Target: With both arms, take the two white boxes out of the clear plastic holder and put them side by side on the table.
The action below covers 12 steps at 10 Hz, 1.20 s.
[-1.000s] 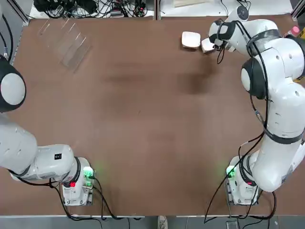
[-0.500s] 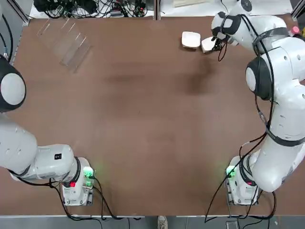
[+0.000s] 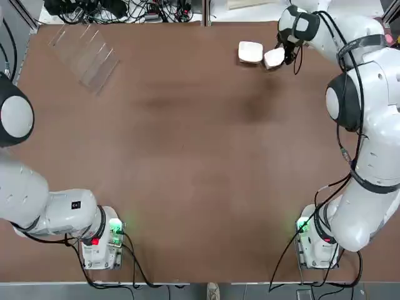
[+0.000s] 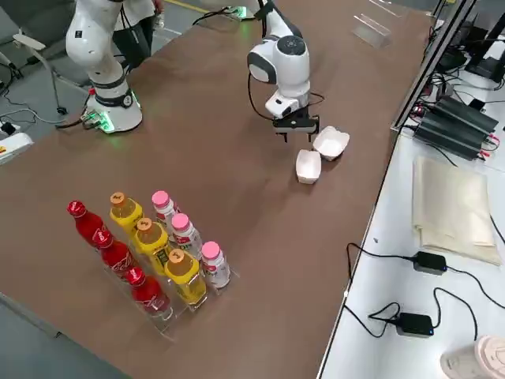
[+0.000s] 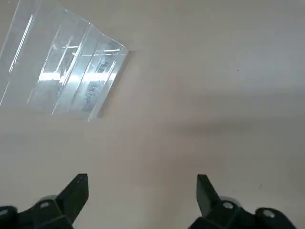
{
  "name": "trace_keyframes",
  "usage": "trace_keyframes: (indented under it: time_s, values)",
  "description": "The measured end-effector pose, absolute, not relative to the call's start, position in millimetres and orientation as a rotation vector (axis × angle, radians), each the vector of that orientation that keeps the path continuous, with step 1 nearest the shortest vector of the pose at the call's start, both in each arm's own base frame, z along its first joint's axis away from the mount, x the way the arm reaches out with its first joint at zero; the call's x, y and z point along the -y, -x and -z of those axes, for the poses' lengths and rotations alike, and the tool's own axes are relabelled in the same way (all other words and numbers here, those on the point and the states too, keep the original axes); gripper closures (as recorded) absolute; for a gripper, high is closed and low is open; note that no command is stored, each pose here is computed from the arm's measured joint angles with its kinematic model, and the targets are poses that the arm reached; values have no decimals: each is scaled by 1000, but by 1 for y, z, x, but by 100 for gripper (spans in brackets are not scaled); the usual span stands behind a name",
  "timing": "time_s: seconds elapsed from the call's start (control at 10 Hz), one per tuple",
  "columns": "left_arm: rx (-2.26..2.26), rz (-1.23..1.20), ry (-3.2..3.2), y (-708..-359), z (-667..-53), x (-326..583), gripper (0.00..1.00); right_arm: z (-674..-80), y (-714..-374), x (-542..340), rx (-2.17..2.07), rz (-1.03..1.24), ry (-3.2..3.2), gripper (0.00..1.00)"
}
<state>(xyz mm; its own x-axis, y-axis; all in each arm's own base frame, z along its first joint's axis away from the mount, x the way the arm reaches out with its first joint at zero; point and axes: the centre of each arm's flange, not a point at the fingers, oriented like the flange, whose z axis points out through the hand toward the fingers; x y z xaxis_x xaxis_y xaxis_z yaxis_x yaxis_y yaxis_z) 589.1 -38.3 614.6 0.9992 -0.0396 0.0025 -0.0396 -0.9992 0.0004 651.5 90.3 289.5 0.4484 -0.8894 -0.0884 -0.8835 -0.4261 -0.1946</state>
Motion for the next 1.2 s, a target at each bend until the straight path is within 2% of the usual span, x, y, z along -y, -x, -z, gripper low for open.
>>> trace_keyframes:
  time_s: [0.3, 0.7, 0.9, 1.2]
  values:
    - [62, -4, -3141, -589, -615, 38, 0, -300, -655, -89, -1166, 50, 2705, 20]
    - [63, -4, -3141, -589, -615, 38, 0, -336, -654, -98, -804, 83, 2882, 17]
    - [62, -4, -3141, -589, -615, 38, 0, -346, -649, -102, -551, 53, 2942, 1]
    - [62, -4, -3141, -589, -615, 38, 0, -354, -646, -102, -473, 35, 2948, 0]
